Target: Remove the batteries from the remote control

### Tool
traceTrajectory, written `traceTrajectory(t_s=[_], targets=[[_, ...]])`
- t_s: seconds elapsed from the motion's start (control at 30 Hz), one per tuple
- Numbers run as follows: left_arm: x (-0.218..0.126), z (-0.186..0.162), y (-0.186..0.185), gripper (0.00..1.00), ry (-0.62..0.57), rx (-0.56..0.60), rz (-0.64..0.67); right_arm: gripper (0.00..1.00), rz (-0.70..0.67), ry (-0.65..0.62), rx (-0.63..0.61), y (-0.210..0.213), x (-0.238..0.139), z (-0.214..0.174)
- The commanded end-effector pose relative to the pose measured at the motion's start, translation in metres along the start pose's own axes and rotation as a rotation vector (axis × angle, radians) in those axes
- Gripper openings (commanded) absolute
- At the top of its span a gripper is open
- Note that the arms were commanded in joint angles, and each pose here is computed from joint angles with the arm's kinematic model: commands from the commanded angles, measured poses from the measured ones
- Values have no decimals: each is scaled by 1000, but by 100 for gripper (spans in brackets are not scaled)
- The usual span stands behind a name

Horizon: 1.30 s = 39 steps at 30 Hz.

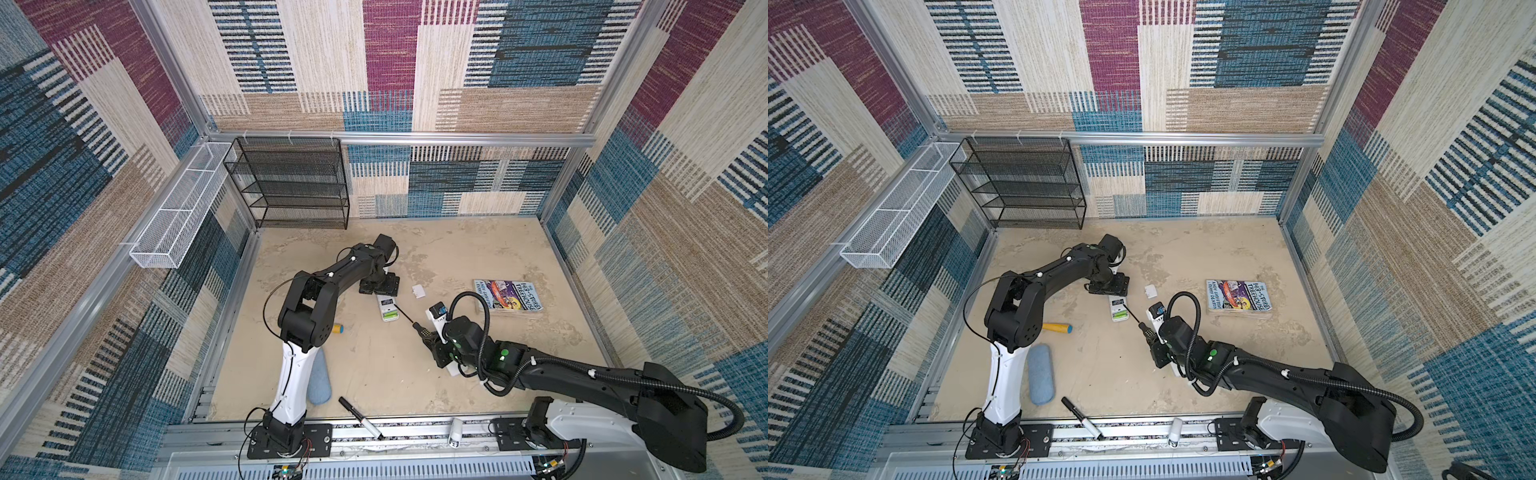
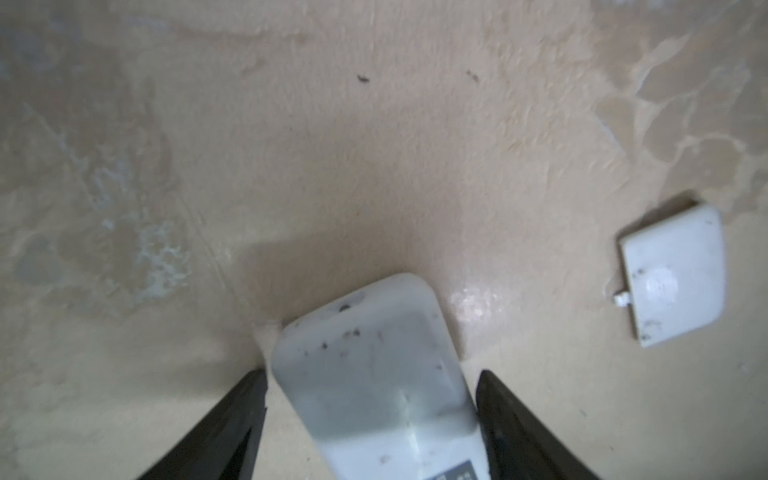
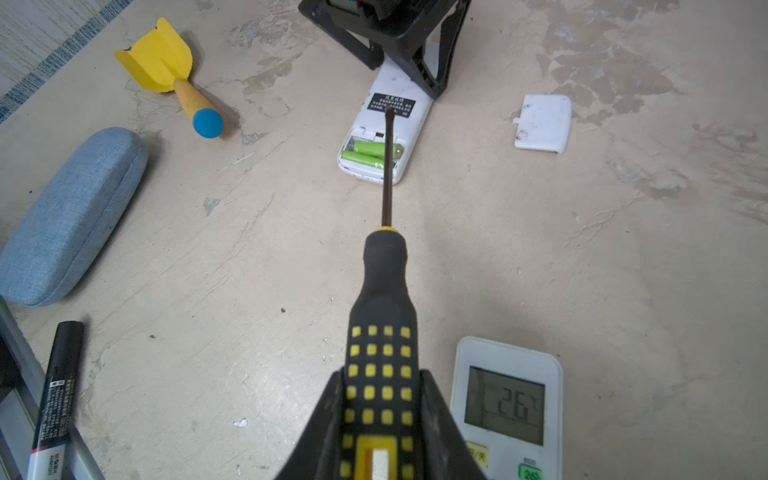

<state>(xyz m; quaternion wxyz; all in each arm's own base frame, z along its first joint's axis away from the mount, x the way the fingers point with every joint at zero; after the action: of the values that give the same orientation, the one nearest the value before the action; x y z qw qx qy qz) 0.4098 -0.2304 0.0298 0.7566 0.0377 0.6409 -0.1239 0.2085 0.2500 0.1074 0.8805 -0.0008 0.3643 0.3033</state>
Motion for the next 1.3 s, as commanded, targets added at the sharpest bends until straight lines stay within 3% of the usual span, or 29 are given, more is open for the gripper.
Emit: traceTrajectory(t_s=[0.0,0.5,0.77,0.93,1.27], targets=[[9,-33,21,82,154,-50,94,0,8,-40,-2,3,-2,12],[-5,-57,55,80,178,-118,159,0,0,35,-28,7,6,8],[-6,-65,50,78,172,-114,119,0,-93,47,88,-9,7,13],[-11,-69,42,74,156,-91,58,0,-85,50,158,-14,9,20],[-31,-79,40,74,117,-70,26,0,-43,40,166,-14,12,28]])
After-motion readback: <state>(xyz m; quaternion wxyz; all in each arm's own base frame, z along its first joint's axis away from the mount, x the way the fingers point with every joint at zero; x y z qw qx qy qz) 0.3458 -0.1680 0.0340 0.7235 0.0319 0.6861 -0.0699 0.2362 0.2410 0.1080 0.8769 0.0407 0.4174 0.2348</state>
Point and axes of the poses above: each gripper's point midway between its finger pads, its own x axis out along the fingers, its own y axis along the line the jaws close on, z = x × y, the point moved 1 cm from there along -x, back along the fingers, and after that the axes turned 3 degrees about x, right-handed, at the moved point
